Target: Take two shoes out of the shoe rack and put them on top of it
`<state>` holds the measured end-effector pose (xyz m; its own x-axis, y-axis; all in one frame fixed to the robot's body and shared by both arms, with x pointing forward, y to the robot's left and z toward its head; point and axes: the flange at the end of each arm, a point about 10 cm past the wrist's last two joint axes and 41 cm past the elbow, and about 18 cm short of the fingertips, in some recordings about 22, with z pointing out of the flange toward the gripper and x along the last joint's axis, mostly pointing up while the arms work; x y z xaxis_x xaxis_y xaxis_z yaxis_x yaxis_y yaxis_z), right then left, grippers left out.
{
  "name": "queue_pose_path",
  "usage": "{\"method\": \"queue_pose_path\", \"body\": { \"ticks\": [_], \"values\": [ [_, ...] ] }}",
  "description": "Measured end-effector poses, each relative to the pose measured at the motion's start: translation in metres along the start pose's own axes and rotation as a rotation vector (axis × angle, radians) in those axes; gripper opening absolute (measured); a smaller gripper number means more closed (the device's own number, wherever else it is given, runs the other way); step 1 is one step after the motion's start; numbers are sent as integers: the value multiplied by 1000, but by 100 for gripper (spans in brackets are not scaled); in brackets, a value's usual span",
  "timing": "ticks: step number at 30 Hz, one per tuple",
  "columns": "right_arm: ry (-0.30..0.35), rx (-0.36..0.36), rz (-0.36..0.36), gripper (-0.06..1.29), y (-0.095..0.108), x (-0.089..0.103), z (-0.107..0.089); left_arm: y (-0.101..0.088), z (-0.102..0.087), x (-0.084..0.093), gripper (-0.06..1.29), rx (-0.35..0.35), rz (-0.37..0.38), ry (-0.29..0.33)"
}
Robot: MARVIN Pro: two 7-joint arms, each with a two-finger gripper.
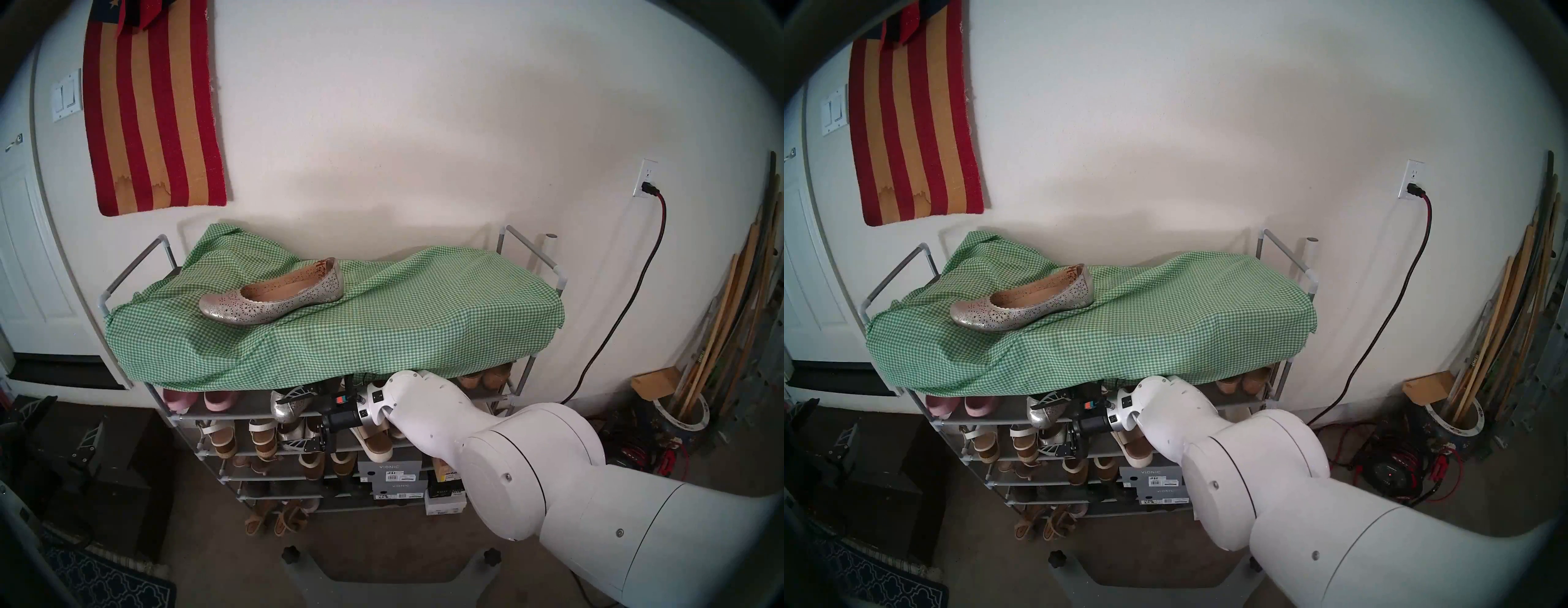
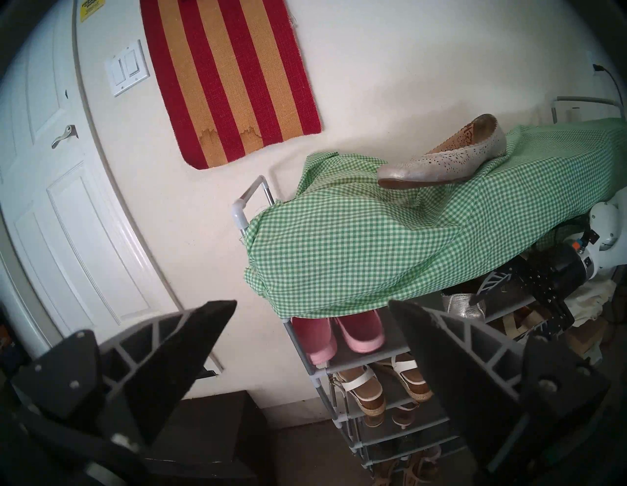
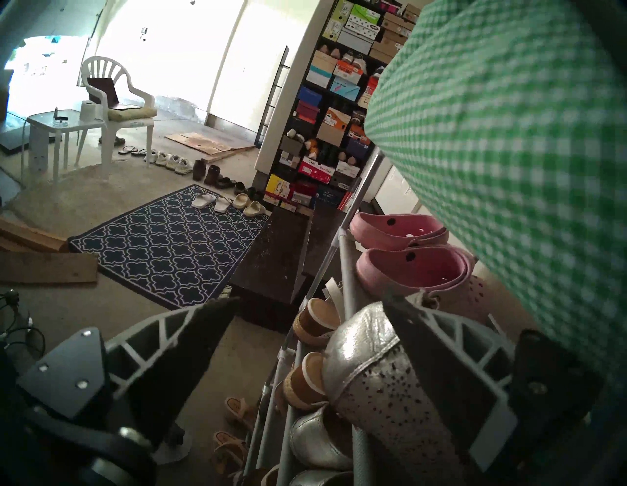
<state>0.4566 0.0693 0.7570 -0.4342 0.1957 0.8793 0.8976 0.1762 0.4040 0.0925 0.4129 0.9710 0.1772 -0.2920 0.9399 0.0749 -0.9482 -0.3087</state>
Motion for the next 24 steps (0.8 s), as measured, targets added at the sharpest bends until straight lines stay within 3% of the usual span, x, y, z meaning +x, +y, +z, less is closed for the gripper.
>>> {"method": "queue_pose_path", "body": {
  "ticks": [17, 24],
  "values": [
    [-19, 49, 161, 119, 3, -2, -13, 0, 0, -1, 127, 4, -1, -8],
    [-12, 42, 194, 119, 9, -1, -20, 0, -1, -2, 127, 6, -4, -13]
  ]
}}
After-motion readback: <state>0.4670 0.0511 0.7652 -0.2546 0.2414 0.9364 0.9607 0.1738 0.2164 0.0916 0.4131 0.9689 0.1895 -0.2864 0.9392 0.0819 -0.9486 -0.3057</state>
